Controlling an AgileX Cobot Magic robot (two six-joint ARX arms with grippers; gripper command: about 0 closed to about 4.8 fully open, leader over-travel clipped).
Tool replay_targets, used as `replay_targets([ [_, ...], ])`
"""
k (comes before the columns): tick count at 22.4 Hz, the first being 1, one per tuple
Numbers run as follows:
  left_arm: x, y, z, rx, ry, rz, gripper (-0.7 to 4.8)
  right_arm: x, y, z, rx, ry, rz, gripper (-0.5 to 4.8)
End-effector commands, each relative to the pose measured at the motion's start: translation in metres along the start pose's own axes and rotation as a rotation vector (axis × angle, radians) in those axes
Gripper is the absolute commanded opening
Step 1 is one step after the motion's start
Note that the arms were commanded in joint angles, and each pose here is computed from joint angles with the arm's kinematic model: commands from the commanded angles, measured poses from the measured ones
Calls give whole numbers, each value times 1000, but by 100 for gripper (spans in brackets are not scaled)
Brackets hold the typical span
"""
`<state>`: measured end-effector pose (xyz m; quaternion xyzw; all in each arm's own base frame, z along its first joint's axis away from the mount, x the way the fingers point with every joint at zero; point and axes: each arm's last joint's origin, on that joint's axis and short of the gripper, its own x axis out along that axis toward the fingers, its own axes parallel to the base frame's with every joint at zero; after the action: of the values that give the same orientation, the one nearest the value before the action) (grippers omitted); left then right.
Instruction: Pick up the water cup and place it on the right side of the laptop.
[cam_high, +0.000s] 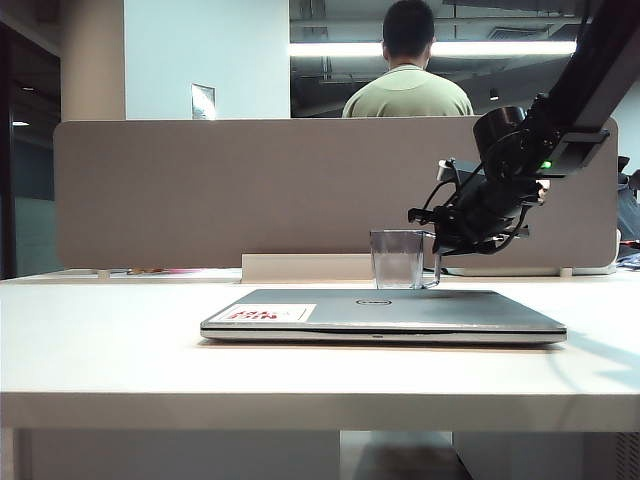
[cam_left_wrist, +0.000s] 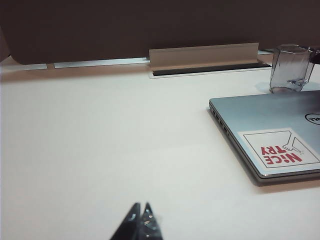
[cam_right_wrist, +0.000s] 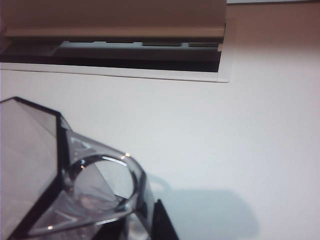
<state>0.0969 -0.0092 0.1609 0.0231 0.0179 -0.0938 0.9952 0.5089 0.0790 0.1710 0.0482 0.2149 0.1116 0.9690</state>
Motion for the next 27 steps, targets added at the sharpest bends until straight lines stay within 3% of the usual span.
replay_targets([
  [1, 0, 0, 2, -1, -16, -3, -4, 3, 0, 1, -1, -44, -18, 84],
  [17, 0, 0, 2, -2, -16, -4, -4, 3, 0, 7, -8, -114, -11, -1],
  [27, 0, 0, 2, -1, -16, -3, -4, -22, -6, 33, -80, -92, -59, -1],
])
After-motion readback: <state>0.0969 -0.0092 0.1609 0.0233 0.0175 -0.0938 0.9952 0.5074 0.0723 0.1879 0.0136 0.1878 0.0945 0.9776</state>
